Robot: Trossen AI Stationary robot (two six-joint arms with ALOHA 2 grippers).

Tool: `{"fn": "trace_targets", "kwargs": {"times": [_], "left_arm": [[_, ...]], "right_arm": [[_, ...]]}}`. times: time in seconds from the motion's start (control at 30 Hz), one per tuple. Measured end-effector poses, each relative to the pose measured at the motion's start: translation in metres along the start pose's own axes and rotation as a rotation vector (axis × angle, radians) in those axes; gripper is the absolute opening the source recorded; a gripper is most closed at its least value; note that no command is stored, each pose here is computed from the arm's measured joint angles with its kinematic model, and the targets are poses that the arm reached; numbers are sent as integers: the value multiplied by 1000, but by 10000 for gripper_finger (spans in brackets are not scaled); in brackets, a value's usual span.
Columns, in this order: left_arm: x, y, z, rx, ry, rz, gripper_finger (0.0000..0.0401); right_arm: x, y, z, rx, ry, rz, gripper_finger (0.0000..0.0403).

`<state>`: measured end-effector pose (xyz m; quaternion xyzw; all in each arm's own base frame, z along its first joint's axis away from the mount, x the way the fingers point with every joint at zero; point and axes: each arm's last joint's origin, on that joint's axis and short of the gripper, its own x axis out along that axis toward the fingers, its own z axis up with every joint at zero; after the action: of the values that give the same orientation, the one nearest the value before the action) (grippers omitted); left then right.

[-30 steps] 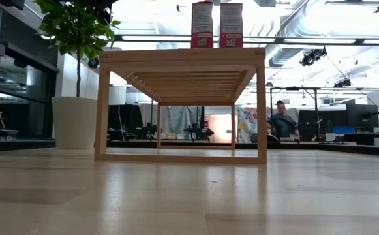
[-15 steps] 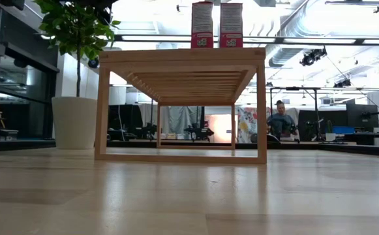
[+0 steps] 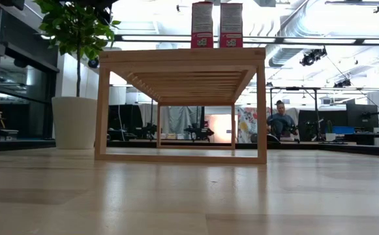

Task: Stack cereal on shelf
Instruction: Put the yellow cereal box on the shelf aligned with the other yellow cereal box

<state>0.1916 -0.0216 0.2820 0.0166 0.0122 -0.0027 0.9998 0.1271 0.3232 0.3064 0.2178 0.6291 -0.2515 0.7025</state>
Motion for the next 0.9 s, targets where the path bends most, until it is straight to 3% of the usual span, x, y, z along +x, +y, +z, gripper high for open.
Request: {"fn": "trace_targets", "kwargs": {"times": [0.27,0.9], "left_arm": [[0,0,-2,2,16,-1,0],[0,0,-2,2,17,-1,0]], "right_arm": [[16,13,8,-86,-17,-47,0],[45,28,6,-98,24,-144,0]]}}
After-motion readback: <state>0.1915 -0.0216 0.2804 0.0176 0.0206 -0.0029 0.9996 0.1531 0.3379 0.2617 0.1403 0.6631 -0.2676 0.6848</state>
